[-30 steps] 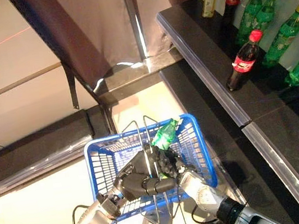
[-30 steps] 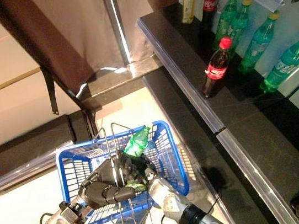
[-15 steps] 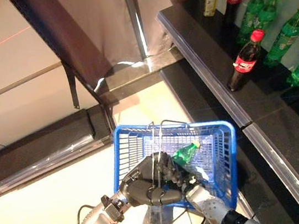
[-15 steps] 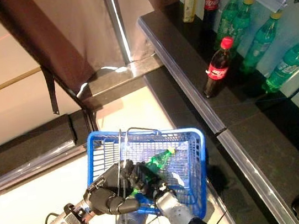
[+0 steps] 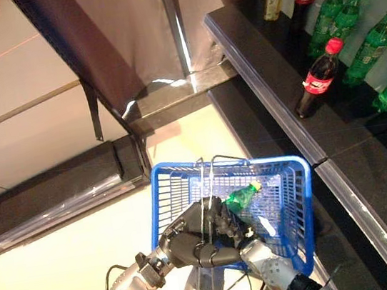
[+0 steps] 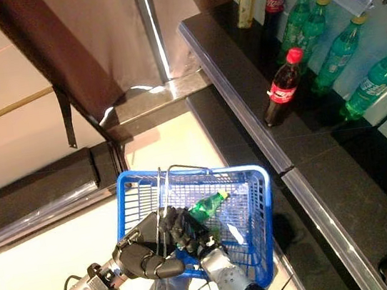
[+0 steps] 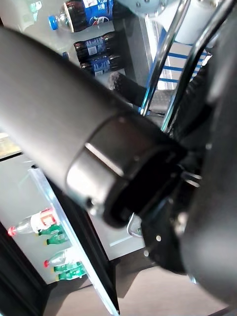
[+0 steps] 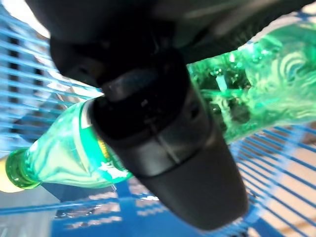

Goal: Pick up the drink and place into the basket.

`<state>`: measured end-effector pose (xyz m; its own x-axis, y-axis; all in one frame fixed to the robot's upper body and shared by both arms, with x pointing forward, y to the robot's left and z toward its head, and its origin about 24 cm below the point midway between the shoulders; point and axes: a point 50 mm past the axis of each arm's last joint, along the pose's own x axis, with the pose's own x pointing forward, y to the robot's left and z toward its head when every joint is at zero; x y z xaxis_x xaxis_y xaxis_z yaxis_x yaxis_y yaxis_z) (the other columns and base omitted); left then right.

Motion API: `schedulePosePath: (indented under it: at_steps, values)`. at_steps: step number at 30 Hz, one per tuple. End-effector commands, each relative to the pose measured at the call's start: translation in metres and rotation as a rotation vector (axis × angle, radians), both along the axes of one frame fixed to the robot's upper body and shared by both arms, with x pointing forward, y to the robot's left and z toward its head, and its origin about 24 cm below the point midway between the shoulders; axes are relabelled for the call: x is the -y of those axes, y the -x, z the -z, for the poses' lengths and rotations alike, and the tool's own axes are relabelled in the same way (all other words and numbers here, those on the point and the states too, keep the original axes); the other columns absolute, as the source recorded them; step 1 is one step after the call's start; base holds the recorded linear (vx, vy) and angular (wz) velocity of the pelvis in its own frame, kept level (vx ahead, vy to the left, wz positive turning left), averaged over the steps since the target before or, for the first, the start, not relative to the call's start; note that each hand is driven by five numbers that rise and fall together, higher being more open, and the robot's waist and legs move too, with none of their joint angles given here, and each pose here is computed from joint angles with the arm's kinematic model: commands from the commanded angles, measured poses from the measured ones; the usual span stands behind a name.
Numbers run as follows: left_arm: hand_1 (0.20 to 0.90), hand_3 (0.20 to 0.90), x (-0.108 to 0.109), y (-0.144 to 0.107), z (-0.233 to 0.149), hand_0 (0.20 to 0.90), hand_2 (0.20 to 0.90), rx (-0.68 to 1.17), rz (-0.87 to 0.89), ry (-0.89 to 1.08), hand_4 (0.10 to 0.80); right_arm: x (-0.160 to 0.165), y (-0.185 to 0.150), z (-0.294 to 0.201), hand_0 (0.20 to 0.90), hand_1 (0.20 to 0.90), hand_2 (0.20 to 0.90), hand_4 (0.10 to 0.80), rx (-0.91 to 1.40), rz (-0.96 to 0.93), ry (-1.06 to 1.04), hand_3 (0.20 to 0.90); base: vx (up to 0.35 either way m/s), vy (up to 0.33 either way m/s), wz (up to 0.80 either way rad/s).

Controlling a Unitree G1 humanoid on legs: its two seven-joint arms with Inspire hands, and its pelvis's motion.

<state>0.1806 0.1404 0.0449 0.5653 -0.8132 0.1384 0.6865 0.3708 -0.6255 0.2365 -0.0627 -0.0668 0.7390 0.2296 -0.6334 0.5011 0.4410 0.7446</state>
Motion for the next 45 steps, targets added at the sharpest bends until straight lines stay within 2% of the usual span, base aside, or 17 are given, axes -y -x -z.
schedulePosePath:
  at_steps: [1, 8, 9, 12, 13, 14, 15, 17, 32, 39, 45]
  values:
    - [0.300, 0.200, 0.028, 0.002, -0.104, 0.300, 0.300, 0.509, 0.166, 0.438, 0.100, -0.044, -0.029, -0.036, 0.300, 0.300, 0.300, 0.100, 0.087, -0.030, -0.116, 0.200, 0.054, 0.019, 0.02]
    - [0.300, 0.200, 0.033, 0.002, -0.108, 0.300, 0.300, 0.501, 0.209, 0.420, 0.100, -0.031, -0.041, -0.028, 0.300, 0.300, 0.300, 0.100, -0.012, 0.018, -0.093, 0.200, 0.051, 0.009, 0.08]
    - [0.300, 0.200, 0.033, 0.002, -0.108, 0.300, 0.300, 0.498, 0.211, 0.419, 0.100, -0.029, -0.042, -0.027, 0.366, 0.366, 0.366, 0.177, -0.019, 0.017, -0.089, 0.277, 0.046, 0.006, 0.14]
    - [0.300, 0.200, 0.033, 0.002, -0.110, 0.300, 0.300, 0.487, 0.214, 0.414, 0.100, -0.022, -0.046, -0.026, 0.385, 0.385, 0.385, 0.199, -0.027, 0.036, -0.080, 0.299, 0.040, 0.006, 0.03]
    - [0.300, 0.200, 0.033, 0.002, -0.110, 0.300, 0.300, 0.484, 0.216, 0.413, 0.100, -0.021, -0.047, -0.026, 0.434, 0.434, 0.434, 0.256, -0.028, 0.039, -0.077, 0.356, 0.048, 0.009, 0.04]
    - [0.300, 0.200, 0.033, 0.002, -0.110, 0.300, 0.300, 0.481, 0.218, 0.411, 0.100, -0.021, -0.048, -0.026, 0.528, 0.528, 0.528, 0.366, -0.028, 0.039, -0.072, 0.466, 0.029, 0.008, 0.07]
    - [0.300, 0.200, 0.033, 0.002, -0.111, 0.300, 0.300, 0.480, 0.220, 0.410, 0.100, -0.021, -0.049, -0.026, 0.571, 0.571, 0.571, 0.416, -0.027, 0.039, -0.064, 0.516, 0.025, 0.008, 0.10]
    - [0.300, 0.200, 0.033, 0.002, -0.111, 0.300, 0.300, 0.476, 0.223, 0.406, 0.100, -0.017, -0.049, -0.023, 0.900, 0.900, 0.900, 0.800, -0.040, 0.039, -0.046, 0.900, 0.022, 0.004, 0.08]
    - [0.300, 0.200, 0.032, 0.001, -0.110, 0.300, 0.300, 0.434, 0.207, 0.396, 0.100, -0.010, -0.047, -0.019, 0.900, 0.900, 0.900, 0.800, 0.009, 0.055, -0.062, 0.900, 0.004, 0.000, 0.00]
    - [0.300, 0.200, 0.025, 0.001, -0.106, 0.300, 0.300, 0.420, 0.172, 0.406, 0.100, -0.013, -0.039, -0.036, 0.900, 0.900, 0.900, 0.800, 0.194, 0.011, -0.088, 0.900, -0.012, -0.002, 0.00]
    - [0.300, 0.200, 0.015, 0.001, -0.096, 0.300, 0.300, 0.406, 0.069, 0.411, 0.100, -0.016, -0.018, -0.061, 0.900, 0.900, 0.900, 0.800, 0.403, -0.089, -0.109, 0.900, -0.066, -0.011, -0.09]
